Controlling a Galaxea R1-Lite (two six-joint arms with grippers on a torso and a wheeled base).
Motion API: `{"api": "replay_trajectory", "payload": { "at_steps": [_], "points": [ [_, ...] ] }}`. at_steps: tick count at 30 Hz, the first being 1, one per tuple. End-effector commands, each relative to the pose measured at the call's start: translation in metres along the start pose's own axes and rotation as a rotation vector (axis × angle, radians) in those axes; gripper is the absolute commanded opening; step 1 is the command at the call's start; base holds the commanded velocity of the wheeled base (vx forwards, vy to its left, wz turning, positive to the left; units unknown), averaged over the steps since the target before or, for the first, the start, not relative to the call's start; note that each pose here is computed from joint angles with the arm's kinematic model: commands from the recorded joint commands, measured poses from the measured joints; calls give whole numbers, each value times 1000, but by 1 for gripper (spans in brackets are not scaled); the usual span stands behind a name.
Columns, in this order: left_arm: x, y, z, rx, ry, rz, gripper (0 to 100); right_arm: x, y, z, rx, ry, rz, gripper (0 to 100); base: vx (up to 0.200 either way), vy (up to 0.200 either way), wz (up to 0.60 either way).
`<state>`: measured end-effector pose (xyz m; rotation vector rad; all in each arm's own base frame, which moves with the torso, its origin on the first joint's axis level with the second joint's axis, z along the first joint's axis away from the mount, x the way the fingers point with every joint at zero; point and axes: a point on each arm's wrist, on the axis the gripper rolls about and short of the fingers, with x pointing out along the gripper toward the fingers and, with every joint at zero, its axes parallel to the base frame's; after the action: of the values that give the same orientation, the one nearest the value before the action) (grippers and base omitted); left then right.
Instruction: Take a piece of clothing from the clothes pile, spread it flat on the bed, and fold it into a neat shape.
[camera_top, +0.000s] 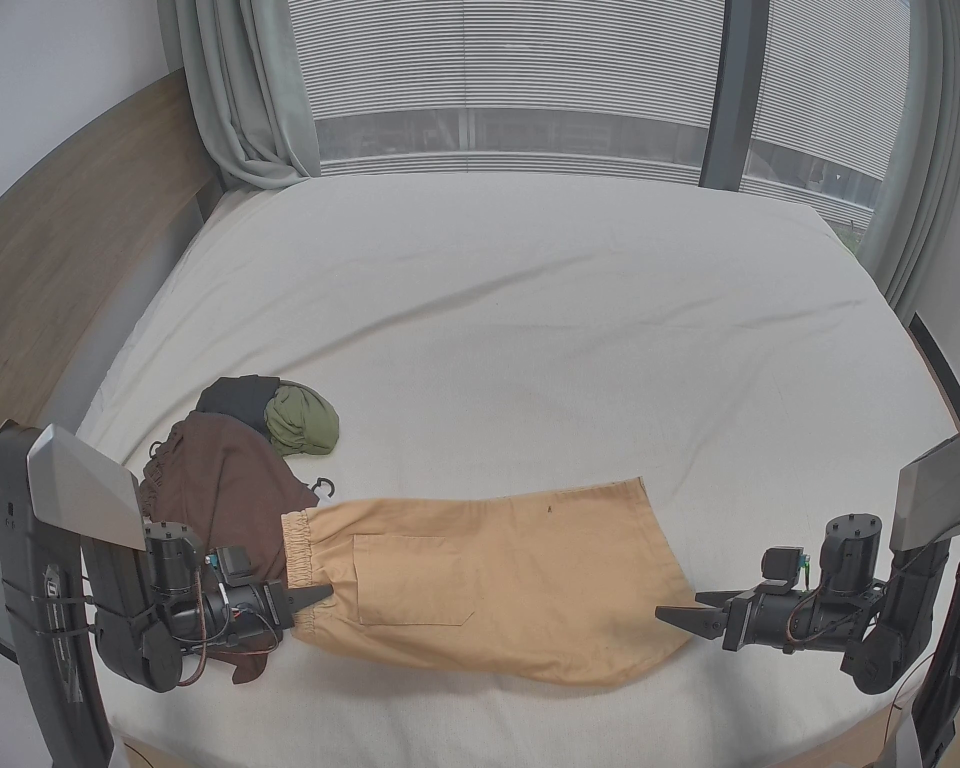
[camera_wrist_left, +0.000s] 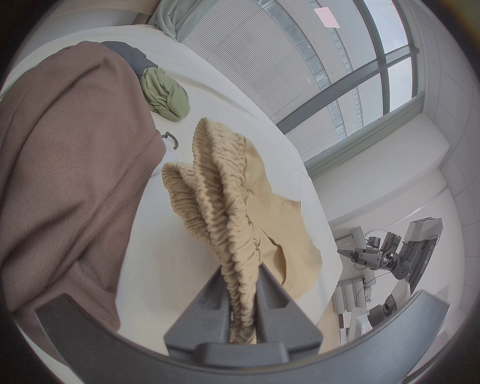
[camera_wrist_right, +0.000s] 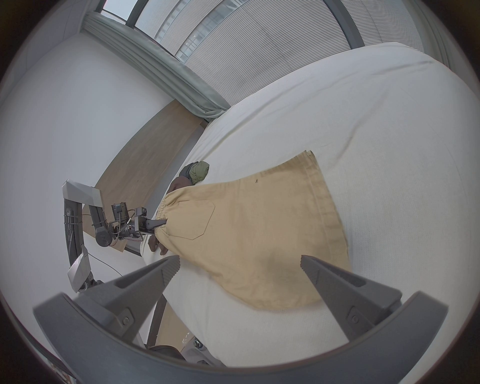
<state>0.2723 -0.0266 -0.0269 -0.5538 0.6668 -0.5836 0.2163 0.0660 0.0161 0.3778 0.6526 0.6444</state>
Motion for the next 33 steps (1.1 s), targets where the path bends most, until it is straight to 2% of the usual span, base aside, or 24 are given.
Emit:
{"api": "replay_trajectory", "payload": {
  "at_steps": [1, 11, 16, 21, 25, 33],
  "points": [
    [-8, 6, 2, -7, -13, 14, 0, 0, 0, 0, 1, 2, 1, 100, 0, 0, 0],
    [-12, 2, 5, 1, -20, -5, 0, 1, 1, -1, -3, 4, 3, 100, 0, 0, 0],
    [-1, -18, 8, 26, -8, -73, 0, 1, 2, -1, -4, 7, 6, 100, 0, 0, 0],
    [8, -54, 19, 1, -20, -180, 0, 0, 2, -1, -6, 5, 7, 100, 0, 0, 0],
    [18, -76, 24, 18, -21, -250, 0, 0, 2, 0, -7, -1, 6, 100, 0, 0, 0],
    [36, -96, 23, 44, -14, -304, 0, 0, 3, 1, -10, -5, 8, 100, 0, 0, 0]
  ]
}}
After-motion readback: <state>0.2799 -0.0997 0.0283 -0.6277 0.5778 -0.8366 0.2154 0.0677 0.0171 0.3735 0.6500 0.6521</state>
